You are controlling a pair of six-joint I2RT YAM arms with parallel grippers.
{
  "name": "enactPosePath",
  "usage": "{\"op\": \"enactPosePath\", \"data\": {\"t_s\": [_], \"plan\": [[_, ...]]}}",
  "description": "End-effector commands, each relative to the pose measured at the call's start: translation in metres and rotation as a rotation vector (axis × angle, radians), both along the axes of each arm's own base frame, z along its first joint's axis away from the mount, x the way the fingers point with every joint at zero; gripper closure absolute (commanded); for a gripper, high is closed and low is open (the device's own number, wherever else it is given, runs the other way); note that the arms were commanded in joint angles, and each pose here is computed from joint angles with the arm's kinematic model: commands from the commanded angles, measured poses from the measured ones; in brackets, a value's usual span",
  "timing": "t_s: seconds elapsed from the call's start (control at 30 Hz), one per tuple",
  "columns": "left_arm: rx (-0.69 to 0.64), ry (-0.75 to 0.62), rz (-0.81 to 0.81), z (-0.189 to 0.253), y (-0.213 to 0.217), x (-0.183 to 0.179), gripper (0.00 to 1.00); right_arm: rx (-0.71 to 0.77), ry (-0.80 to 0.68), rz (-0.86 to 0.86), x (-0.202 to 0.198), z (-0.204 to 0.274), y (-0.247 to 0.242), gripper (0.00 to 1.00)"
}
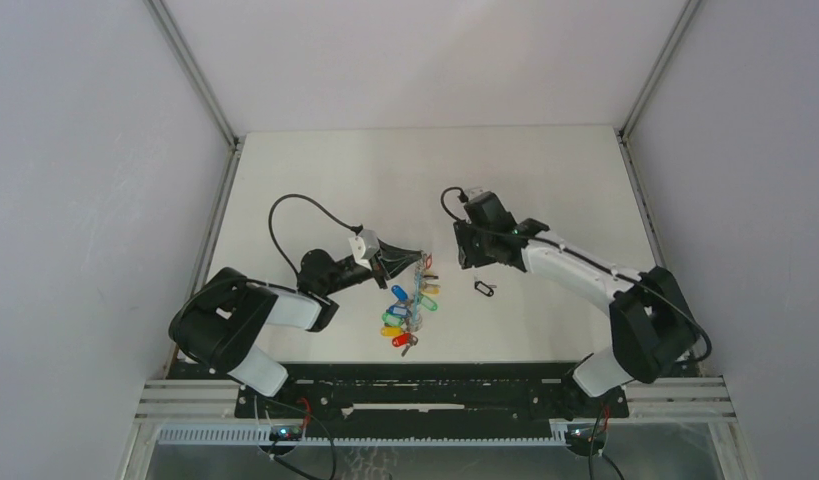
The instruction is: Put the keys on the keyring
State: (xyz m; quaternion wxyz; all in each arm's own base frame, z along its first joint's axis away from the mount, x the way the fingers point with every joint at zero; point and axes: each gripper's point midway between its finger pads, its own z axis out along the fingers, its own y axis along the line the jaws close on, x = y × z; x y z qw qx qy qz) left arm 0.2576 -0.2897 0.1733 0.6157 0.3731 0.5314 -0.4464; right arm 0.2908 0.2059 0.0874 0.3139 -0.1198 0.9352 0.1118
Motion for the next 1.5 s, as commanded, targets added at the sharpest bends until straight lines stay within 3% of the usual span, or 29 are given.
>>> {"op": "enactPosePath", "data": {"t_s": [0.0, 0.23, 0.6, 0.8, 1.23, 1.33, 1.47], "plan": [[-0.043, -0.096, 0.015, 0.022, 0.005, -0.002, 1.0, -0.158, 0.322, 0.103, -0.038, -0.02, -0.02, 0.59], [-0.042, -0.098, 0.013, 0.022, 0.005, -0.003, 1.0, -0.183, 0.392, 0.12, -0.017, -0.028, -0.021, 0.65], [-0.041, -0.094, 0.0, 0.022, 0.003, -0.003, 1.0, -0.085, 0.388, 0.122, -0.02, -0.054, -0.032, 0.44], [-0.042, -0.097, -0.003, 0.023, 0.003, -0.005, 1.0, -0.039, 0.395, 0.1, -0.023, -0.073, -0.035, 0.41], [-0.041, -0.1, 0.0, 0.023, 0.004, -0.005, 1.0, 0.107, 0.538, 0.246, -0.091, -0.066, 0.019, 0.49], [-0.042, -0.1, 0.0, 0.023, 0.004, -0.005, 1.0, 0.122, 0.492, 0.272, -0.091, -0.052, 0.025, 0.5], [-0.042, -0.102, 0.004, 0.024, 0.005, -0.005, 1.0, 0.101, 0.343, 0.205, -0.059, -0.033, 0.009, 0.52]]}}
